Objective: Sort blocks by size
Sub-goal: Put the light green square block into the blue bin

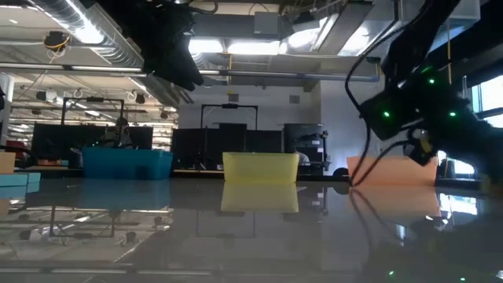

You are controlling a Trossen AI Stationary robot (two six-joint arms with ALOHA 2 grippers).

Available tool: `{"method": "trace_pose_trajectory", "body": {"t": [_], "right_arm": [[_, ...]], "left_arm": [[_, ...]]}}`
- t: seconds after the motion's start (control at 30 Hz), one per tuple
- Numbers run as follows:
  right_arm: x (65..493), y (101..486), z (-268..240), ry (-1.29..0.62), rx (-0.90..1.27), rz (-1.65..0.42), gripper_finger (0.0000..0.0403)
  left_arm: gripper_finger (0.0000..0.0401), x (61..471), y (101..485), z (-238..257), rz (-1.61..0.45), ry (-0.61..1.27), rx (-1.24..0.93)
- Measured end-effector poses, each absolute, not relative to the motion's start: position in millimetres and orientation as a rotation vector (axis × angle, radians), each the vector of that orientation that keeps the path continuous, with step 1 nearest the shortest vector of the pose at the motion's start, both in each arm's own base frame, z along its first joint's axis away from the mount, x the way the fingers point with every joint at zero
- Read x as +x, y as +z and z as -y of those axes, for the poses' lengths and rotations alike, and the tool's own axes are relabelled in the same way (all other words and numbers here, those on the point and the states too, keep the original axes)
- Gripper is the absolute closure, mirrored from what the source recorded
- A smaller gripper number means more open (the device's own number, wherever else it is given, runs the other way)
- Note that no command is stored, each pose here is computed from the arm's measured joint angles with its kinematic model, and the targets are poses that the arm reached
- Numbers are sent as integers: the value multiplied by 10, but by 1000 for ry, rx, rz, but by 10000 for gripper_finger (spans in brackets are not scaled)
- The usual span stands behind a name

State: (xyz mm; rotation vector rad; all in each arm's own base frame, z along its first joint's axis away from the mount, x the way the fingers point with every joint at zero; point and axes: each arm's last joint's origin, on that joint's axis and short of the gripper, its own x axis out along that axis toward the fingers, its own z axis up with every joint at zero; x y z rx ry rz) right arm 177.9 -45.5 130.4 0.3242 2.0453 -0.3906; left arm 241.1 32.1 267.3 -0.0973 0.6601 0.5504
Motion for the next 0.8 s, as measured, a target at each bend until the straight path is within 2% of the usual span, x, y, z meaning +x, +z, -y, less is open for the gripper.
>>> {"method": "trace_pose_trajectory", "body": {"t": [0.17,0.3,0.57,0.8], "right_arm": [[2002,1521,525,-400,254,-1957,257],[2274,1756,594,-357,211,-1812,265],[2837,2255,741,-318,83,-1381,258],[3211,2504,834,-281,-66,-983,265]], "left_arm": [[168,2411,2673,-321,-660,550,-98],[168,2411,2673,-321,-660,550,-97],[168,2412,2673,-320,-660,550,-97],[168,2355,2743,-315,-631,548,-100]]}}
